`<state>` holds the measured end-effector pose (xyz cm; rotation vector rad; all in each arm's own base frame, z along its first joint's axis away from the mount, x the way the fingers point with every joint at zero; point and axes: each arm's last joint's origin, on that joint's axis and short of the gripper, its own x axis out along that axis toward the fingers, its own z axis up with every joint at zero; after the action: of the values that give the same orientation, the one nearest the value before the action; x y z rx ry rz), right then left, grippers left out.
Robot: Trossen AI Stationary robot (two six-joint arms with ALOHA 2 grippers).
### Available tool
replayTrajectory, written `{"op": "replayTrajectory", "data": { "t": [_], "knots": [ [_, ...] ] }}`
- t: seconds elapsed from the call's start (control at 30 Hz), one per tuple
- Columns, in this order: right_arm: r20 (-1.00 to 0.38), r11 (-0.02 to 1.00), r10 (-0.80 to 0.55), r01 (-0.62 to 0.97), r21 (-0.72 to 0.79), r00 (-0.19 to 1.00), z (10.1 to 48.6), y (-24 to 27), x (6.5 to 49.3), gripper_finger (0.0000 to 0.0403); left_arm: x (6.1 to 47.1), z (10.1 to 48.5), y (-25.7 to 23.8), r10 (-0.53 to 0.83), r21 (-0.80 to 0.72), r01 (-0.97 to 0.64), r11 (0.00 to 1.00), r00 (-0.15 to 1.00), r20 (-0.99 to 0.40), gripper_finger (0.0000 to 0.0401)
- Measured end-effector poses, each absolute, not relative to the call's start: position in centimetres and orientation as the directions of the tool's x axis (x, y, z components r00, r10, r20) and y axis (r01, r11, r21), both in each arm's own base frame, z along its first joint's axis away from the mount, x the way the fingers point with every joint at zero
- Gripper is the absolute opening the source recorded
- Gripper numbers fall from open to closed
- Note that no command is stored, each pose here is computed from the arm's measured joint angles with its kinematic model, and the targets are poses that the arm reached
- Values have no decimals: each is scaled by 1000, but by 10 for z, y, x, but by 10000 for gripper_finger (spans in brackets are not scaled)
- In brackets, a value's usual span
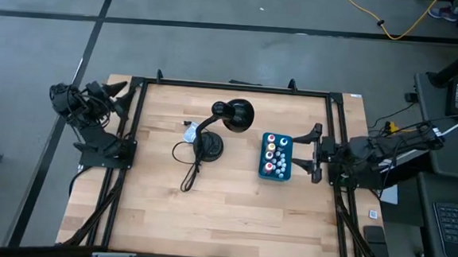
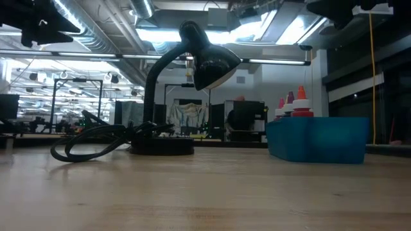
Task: Pick & Place food coloring
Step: Return to Home Position
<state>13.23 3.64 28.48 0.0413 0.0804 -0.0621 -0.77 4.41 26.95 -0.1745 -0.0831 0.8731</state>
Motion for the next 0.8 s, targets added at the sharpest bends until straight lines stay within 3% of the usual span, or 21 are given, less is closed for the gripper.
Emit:
{"op": "replayTrajectory", "data": {
  "t": [0.27, 0.53, 0.8],
  "knots": [
    [-111, 997, -80, 80, -3, 991, 280, 39, 141, 307, -11, 269, 44, 808, -246, -783, 571, 589, 1, 251],
    [10, 991, -136, 136, -8, 991, 246, 34, 144, 307, -14, 269, 43, 848, -295, -811, 506, 529, 1, 251],
    [-28, 984, -161, 163, 68, 987, 220, 20, 146, 307, -7, 254, 38, 857, -217, -837, 503, 515, -1, 251]
  ]
}}
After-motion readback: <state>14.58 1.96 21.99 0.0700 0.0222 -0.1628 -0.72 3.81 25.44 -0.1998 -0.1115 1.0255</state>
